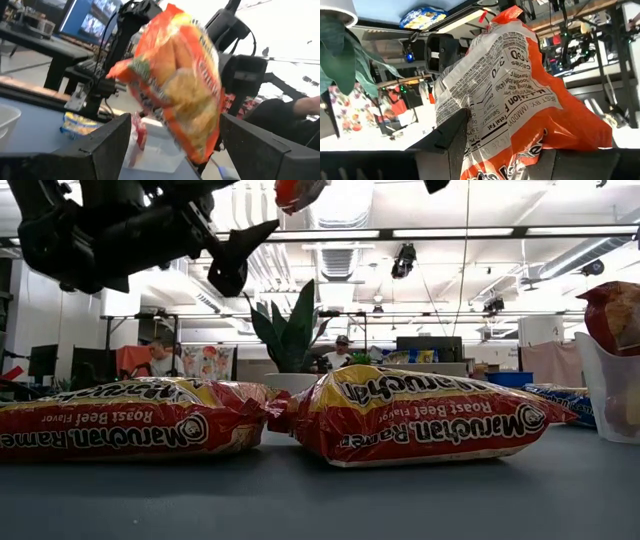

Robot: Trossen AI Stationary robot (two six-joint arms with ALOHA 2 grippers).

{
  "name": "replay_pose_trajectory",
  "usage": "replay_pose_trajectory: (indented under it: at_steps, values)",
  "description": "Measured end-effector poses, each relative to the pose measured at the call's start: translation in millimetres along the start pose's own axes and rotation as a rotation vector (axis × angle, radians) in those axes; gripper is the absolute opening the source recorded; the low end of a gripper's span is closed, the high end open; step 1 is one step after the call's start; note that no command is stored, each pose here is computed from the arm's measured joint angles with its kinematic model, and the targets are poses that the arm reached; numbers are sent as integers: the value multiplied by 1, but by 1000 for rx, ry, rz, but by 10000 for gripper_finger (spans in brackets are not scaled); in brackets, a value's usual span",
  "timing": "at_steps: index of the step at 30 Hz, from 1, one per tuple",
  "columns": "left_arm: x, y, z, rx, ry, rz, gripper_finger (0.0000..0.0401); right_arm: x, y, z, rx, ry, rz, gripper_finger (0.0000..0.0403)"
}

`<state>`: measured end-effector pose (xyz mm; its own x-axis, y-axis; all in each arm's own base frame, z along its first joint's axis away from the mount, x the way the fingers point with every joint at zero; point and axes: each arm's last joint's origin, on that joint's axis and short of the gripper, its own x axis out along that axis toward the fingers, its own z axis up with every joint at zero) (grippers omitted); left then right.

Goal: Sort Maruchan noodles
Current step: Put the orange instant noodle pack into the gray bin

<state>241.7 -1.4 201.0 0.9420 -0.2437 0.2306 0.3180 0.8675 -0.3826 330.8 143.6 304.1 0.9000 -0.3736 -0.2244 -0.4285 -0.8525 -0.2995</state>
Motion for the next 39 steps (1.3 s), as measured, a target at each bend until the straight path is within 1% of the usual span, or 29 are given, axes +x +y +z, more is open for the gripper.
replay_pose_trajectory:
  at_steps: [4,8,13,19,24,27,30,33,36,39]
  values:
    - [2,-1,2,12,-11,-9,286,2,0,-1,-48,-5,-12,148]
    - [5,-2,5,37,-22,-18,286,2,-4,-9,-53,16,-52,148]
    - [14,-6,12,76,-26,-81,286,4,-7,-16,-62,39,-112,148]
    - [19,-10,17,114,-31,-131,276,12,0,-21,-67,48,-92,148]
    - [23,-12,22,140,-50,-141,263,19,8,-24,-83,49,-61,148]
    - [26,-13,25,145,-67,-137,254,21,9,-23,-98,34,-69,148]
    - [28,-14,28,149,-81,-140,246,20,10,-22,-144,23,-69,148]
    - [29,-15,29,151,-84,-143,235,21,10,-22,-134,22,-70,148]
    - [29,-14,29,154,-85,-139,220,21,10,-22,-122,22,-68,148]
    - [29,-14,29,152,-94,-119,196,21,10,-22,-126,23,-67,148]
